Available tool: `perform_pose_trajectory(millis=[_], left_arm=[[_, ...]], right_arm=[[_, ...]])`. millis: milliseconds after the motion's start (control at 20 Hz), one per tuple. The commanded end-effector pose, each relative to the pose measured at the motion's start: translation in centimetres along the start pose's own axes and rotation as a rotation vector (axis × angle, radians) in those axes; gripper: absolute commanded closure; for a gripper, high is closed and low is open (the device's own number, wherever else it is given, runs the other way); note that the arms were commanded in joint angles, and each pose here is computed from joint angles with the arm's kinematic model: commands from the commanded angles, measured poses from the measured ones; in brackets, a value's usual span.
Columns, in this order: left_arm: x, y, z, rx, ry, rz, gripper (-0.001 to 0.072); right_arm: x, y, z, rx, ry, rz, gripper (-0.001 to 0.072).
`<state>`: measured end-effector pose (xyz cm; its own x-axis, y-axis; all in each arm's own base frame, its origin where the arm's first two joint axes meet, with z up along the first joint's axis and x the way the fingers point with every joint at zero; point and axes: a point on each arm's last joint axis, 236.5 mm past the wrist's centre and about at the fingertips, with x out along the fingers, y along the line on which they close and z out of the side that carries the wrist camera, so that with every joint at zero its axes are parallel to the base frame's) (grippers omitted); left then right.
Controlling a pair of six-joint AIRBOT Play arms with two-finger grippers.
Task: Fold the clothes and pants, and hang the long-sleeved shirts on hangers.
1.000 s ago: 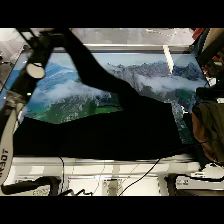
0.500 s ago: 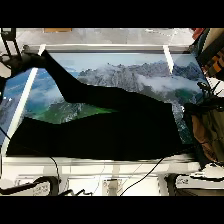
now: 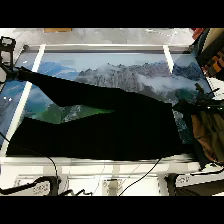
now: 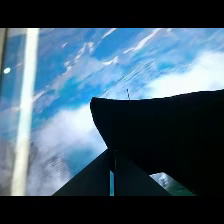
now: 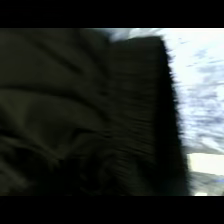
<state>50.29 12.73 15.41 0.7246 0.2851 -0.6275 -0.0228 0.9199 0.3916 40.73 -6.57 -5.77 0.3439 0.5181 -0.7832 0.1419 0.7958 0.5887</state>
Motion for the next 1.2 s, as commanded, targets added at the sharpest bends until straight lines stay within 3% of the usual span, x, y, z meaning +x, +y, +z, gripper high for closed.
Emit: perform_pose_trajectory(millis=[0, 600, 700, 1000, 1150], left_arm=[[-0.2, 3.6, -2.5, 0.050, 0.098, 0.126, 0.0697], [2.6, 7.8, -7.2, -0.008, 0.202, 0.176, 0.0697], [4.0, 6.9, -7.9, -0.010, 0.224, 0.149, 0.0697], [6.9, 3.8, -9.1, 0.010, 0.270, 0.086, 0.0697], [7.4, 2.4, -8.8, 0.030, 0.269, 0.066, 0.0697]], right_arm=[[1.8, 0.8, 0.0, 0.029, 0.009, 0.104, 0.0235], [2.1, -2.2, 3.2, 0.059, -0.123, -0.034, 0.0212], [2.1, -3.0, 2.9, 0.068, -0.113, -0.069, 0.0163], [3.6, -3.1, 2.5, 0.063, -0.083, -0.077, 0.0130], [5.3, -2.1, 2.1, -0.011, -0.056, -0.079, 0.0080]])
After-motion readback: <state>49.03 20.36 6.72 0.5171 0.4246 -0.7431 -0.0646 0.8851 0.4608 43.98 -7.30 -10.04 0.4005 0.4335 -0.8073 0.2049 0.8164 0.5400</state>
